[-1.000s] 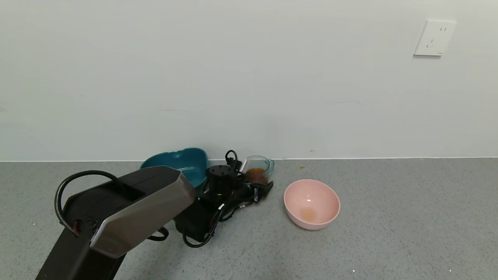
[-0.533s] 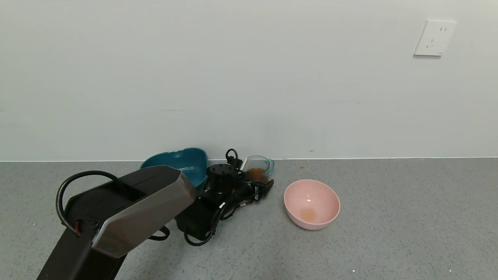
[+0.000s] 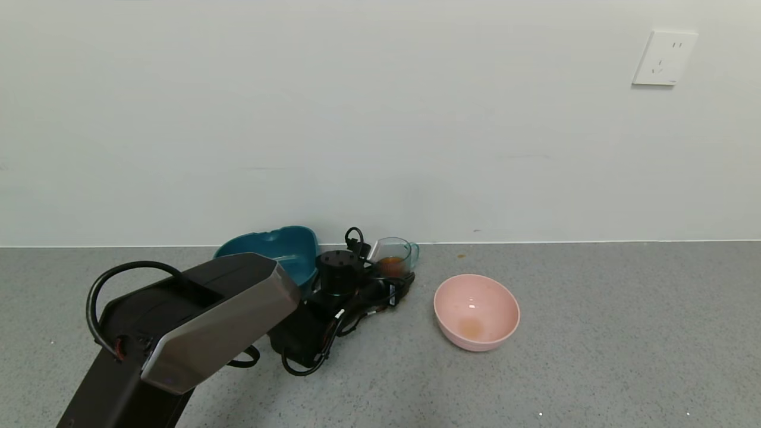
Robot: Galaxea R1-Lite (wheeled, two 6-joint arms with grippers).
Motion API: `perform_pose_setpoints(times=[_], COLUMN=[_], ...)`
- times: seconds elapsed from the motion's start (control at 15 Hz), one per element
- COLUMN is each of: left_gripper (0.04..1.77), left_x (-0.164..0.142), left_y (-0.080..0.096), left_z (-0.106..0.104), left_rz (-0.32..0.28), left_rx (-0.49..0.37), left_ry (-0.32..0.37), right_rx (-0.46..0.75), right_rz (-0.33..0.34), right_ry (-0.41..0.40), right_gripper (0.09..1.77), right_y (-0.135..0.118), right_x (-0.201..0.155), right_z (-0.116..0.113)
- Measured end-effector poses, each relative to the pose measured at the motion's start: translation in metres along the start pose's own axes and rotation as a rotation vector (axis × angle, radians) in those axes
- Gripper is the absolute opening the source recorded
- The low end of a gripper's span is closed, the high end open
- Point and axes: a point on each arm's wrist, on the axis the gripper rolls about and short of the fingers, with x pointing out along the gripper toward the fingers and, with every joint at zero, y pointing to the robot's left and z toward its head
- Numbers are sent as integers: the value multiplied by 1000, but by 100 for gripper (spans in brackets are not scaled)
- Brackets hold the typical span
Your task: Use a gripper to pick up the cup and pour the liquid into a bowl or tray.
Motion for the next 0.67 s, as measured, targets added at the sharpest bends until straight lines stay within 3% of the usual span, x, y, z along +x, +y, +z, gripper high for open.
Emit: perform_pose_setpoints(times=[0.67], left_gripper=[131], left_x=[-3], left_y=[-2], left_z=[5], left_rz=[7], left_rx=[2], left_ry=[2], right_rx=[0], right_rz=[0], right_ry=[0], right_gripper=[171], right_y=[0], right_x=[0], right_z=[0])
